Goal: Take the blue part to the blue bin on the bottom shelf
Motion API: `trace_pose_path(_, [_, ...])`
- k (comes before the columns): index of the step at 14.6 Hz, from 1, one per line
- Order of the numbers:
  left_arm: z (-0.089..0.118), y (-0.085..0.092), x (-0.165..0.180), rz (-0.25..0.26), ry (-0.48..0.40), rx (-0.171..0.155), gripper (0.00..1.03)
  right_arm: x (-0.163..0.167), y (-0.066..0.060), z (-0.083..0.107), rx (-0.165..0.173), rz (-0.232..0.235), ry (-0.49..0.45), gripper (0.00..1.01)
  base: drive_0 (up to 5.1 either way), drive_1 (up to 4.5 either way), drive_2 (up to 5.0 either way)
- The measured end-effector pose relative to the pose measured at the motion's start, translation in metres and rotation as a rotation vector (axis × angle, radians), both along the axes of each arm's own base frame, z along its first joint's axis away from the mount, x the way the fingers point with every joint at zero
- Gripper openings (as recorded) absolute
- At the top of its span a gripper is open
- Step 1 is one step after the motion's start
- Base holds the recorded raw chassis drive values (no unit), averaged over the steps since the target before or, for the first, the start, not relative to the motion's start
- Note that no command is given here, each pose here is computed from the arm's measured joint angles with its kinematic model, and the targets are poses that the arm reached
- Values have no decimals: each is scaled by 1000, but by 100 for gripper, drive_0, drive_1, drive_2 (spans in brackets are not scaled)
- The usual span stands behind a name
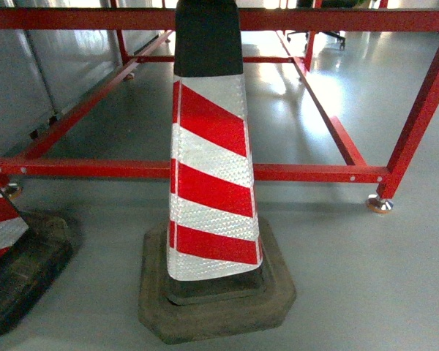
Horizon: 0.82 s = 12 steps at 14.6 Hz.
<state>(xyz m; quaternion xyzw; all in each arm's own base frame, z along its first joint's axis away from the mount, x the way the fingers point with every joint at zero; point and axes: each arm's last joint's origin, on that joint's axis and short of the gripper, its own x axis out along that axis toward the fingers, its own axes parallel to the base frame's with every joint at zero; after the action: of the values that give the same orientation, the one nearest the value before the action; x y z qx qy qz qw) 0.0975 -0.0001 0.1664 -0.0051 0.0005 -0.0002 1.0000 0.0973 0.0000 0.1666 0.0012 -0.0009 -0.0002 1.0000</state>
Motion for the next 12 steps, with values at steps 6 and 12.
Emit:
trace_pose_path(6, [0, 0, 0, 0, 0, 0, 98, 0, 0, 0, 0, 0, 0, 98, 0, 0, 0])
trace_pose_path(12, [0, 0, 0, 2, 1, 0, 98, 0, 0, 0, 1, 3, 0, 98, 0, 0, 0])
